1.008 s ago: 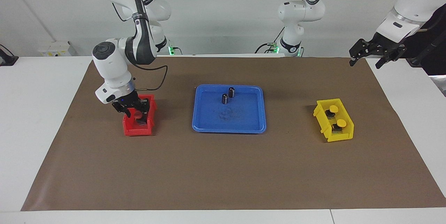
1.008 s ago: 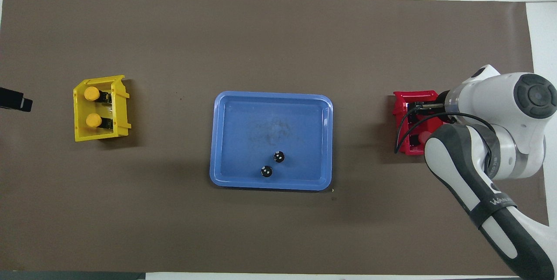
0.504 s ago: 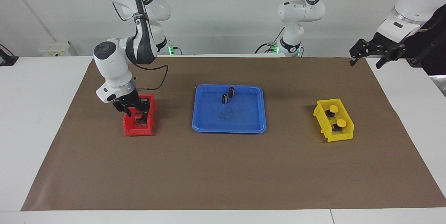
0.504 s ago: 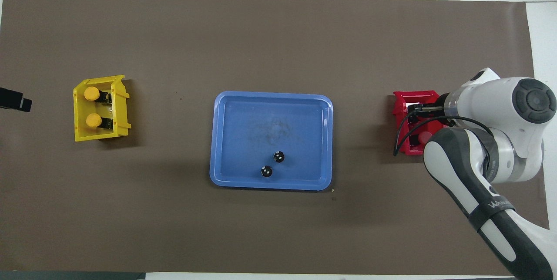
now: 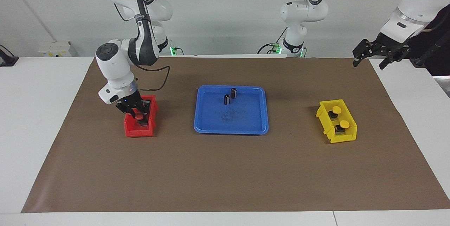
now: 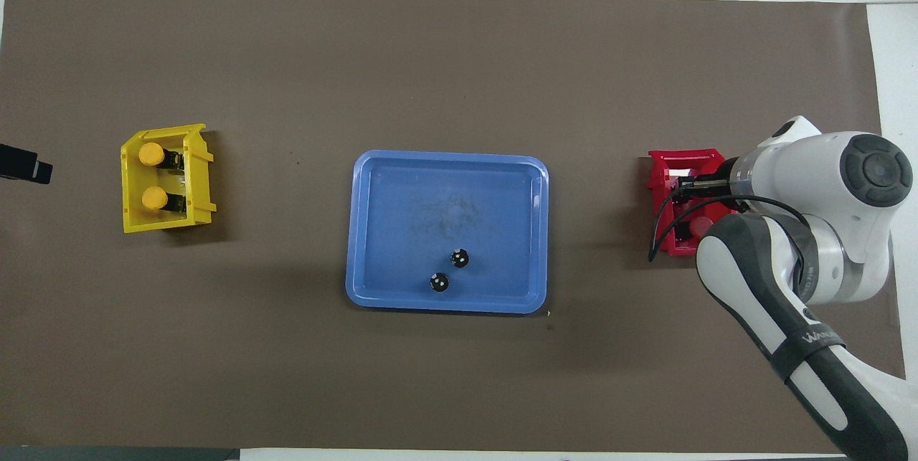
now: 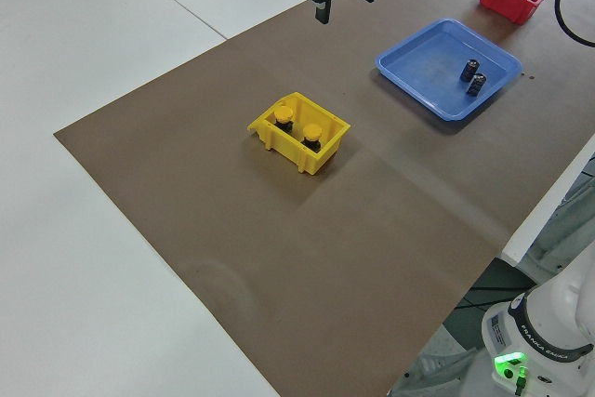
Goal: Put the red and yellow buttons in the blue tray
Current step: 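Carry the red button with the right gripper over the blue tray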
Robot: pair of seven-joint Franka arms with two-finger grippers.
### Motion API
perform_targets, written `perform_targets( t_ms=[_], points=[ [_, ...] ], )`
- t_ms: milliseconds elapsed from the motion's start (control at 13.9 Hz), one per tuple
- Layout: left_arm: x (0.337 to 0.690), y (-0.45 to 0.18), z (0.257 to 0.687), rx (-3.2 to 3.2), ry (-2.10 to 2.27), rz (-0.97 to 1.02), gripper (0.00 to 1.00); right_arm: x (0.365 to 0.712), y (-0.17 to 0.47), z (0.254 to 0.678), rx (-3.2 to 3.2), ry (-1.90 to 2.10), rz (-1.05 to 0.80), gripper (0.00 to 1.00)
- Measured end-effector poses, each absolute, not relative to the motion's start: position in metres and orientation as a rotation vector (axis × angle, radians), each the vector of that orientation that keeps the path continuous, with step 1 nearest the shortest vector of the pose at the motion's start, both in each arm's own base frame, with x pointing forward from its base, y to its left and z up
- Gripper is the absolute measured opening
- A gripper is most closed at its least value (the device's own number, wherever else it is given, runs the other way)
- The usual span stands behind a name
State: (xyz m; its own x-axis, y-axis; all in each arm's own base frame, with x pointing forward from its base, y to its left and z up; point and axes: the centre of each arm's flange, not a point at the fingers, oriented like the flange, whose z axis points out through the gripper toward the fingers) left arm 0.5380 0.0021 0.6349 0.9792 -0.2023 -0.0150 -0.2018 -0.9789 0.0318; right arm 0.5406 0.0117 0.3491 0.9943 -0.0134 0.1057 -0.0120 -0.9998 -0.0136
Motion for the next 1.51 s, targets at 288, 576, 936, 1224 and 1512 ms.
perform_targets(
  t_ms=[288,576,936,1224,1512],
  points=[
    [0.538,0.003,0.635,3.096,-0.312,-0.025,1.0,0.551,0.012,0.37,-3.127,0.019,-0.114,0.42],
    [0.538,0.004,0.635,3.096,-0.309,-0.025,1.0,0.583,0.017,0.456,-3.128,-0.001,-0.003,0.42],
    [0.538,0.004,0.635,3.096,-0.309,-0.024,1.0,0.605,0.151,0.524,-3.108,0.078,-0.05,0.42],
    [0.538,0.004,0.635,3.096,-0.309,-0.024,1.0,0.584,0.299,0.476,-3.067,0.226,-0.111,0.42],
    [0.538,0.004,0.635,3.096,-0.309,-0.024,1.0,0.562,0.361,0.419,-3.075,0.293,-0.095,0.42]
  ],
)
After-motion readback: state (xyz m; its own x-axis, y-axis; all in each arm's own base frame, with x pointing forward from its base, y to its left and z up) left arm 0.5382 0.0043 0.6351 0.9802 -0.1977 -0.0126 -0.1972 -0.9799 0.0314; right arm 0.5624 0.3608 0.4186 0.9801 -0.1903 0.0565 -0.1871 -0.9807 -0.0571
